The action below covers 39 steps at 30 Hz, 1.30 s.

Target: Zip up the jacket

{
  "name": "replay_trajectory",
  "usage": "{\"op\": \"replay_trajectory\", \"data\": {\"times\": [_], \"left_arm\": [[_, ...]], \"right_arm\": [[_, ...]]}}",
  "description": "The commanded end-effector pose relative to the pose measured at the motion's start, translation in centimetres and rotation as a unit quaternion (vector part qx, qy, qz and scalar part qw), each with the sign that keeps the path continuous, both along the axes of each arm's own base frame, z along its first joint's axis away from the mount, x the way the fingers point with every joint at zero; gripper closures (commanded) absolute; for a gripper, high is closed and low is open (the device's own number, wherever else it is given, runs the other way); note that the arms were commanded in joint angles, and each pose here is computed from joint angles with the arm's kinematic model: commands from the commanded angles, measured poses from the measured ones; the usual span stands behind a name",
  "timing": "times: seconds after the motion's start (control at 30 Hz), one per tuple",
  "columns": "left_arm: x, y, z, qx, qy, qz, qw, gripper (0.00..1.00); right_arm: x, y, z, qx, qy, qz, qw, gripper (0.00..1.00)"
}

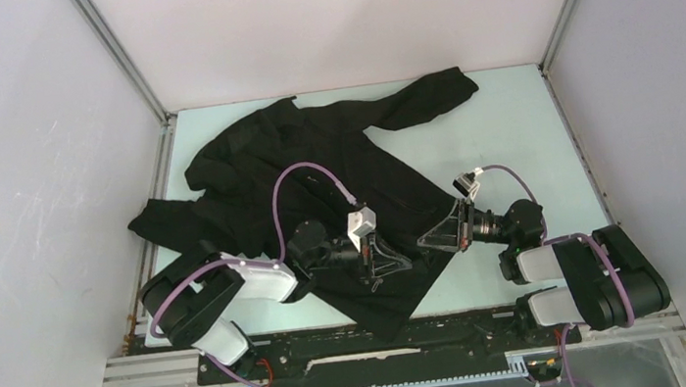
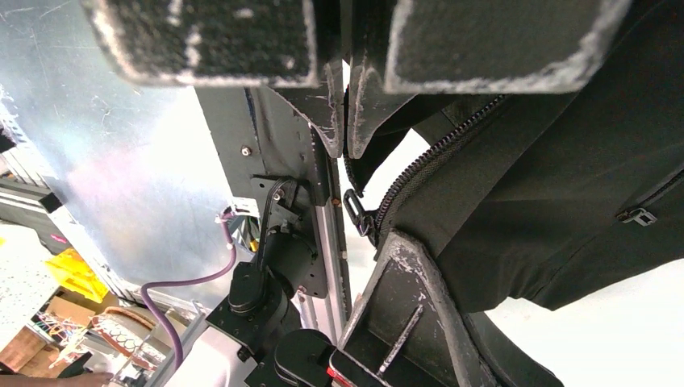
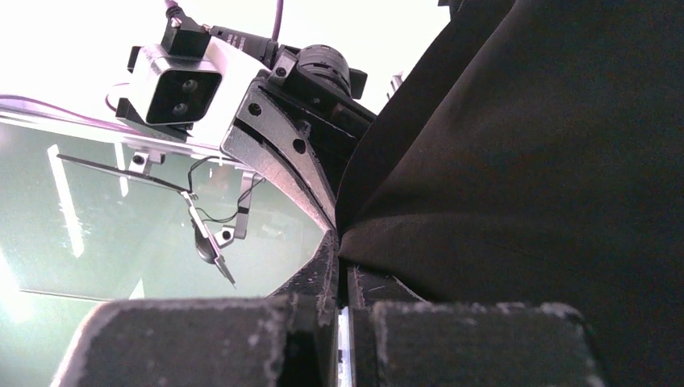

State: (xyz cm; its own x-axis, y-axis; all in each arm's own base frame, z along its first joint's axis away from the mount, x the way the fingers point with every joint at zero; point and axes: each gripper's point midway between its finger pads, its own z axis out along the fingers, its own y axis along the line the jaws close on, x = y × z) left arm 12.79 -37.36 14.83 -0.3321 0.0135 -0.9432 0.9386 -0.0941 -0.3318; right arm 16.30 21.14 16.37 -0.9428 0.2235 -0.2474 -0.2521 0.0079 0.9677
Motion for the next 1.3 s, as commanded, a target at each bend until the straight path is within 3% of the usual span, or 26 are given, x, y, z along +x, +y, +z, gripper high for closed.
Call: {"op": "replay_trajectory", "data": {"times": [0.0,0.97,1.27], "left_arm": [[-0.1,-0.1,1.5,-0.03,-0.014,-0.013,0.999,1.0],[1.1,0.2,1.9,-0.046,0.007,0.001,0.999,1.0],[2.0,0.2,1.8,-0.048,0.017,0.03,0.998,1.0]], "right_arm": [[-0.4,0.2,1.5,0.008,-0.049,0.023,0.998,1.0],[-1.5,1.6,1.7,0.017,-0.049,0.052,0.997,1.0],[-0.6,1.9,1.4,0.021,-0.046,0.011,0.999,1.0]]}}
